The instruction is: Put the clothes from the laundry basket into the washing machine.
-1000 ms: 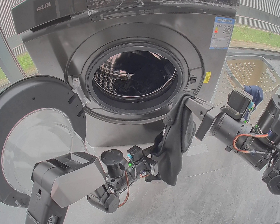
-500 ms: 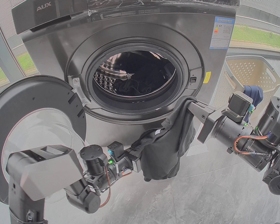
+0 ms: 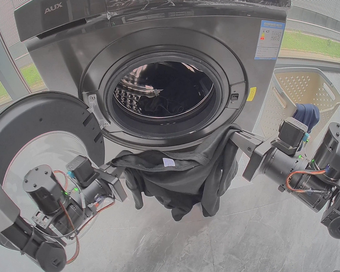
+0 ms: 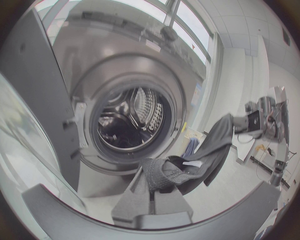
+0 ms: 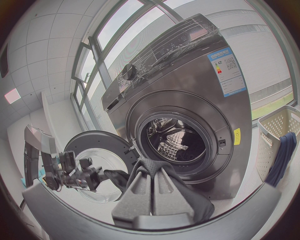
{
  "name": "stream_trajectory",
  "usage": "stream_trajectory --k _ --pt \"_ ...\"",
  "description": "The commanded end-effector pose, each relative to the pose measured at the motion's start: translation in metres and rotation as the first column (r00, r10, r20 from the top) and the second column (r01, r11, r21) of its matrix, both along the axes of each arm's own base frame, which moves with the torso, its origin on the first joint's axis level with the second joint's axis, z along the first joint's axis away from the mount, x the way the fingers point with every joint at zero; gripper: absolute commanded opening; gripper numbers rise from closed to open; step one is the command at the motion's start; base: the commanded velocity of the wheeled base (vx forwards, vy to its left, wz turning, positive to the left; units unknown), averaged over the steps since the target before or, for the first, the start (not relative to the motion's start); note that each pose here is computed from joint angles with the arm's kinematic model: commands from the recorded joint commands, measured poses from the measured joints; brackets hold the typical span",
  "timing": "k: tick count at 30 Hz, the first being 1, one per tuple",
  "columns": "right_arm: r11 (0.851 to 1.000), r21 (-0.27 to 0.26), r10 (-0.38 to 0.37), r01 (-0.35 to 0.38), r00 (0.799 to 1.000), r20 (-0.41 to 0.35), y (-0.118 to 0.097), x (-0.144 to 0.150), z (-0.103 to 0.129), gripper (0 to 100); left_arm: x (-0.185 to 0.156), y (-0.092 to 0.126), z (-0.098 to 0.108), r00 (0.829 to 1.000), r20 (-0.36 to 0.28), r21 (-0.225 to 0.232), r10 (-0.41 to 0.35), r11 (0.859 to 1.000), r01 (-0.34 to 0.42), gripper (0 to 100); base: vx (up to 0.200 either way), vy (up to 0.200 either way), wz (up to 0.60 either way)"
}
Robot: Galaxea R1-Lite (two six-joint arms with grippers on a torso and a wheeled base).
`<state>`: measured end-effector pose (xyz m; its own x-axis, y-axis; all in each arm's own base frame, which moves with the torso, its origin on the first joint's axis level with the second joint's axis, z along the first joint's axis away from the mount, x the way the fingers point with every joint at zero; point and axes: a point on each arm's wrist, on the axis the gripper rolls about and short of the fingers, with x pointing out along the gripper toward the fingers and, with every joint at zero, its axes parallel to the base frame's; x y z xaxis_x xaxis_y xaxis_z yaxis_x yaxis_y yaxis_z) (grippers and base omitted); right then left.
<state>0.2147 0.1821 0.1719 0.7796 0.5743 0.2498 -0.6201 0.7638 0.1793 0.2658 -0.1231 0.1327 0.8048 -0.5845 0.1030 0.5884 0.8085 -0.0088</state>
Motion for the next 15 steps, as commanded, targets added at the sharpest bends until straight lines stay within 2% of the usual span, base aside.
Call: stream_trajectory --k 1,7,15 --pt "1.0 -0.009 0.008 -0.008 1.0 -0.009 -0.003 -0.006 -0.002 0 -0.025 0.015 0.041 0.992 0.119 -0.068 0.035 0.997 -0.027 0 0.0 0.0 0.0" --pt "1.0 -0.014 0.0 0.0 1.0 -0.01 -0.007 -0.005 -0.003 0 -0.025 0.016 0.06 0.982 0.183 -0.1 0.046 0.995 -0.027 0 0.0 0.0 0.0" --pt "1.0 0.008 -0.023 0.023 0.999 0.023 -0.016 -0.007 0.008 0 -0.024 0.019 0.073 0.972 0.226 -0.126 0.062 0.991 -0.034 0 0.0 0.0 0.0"
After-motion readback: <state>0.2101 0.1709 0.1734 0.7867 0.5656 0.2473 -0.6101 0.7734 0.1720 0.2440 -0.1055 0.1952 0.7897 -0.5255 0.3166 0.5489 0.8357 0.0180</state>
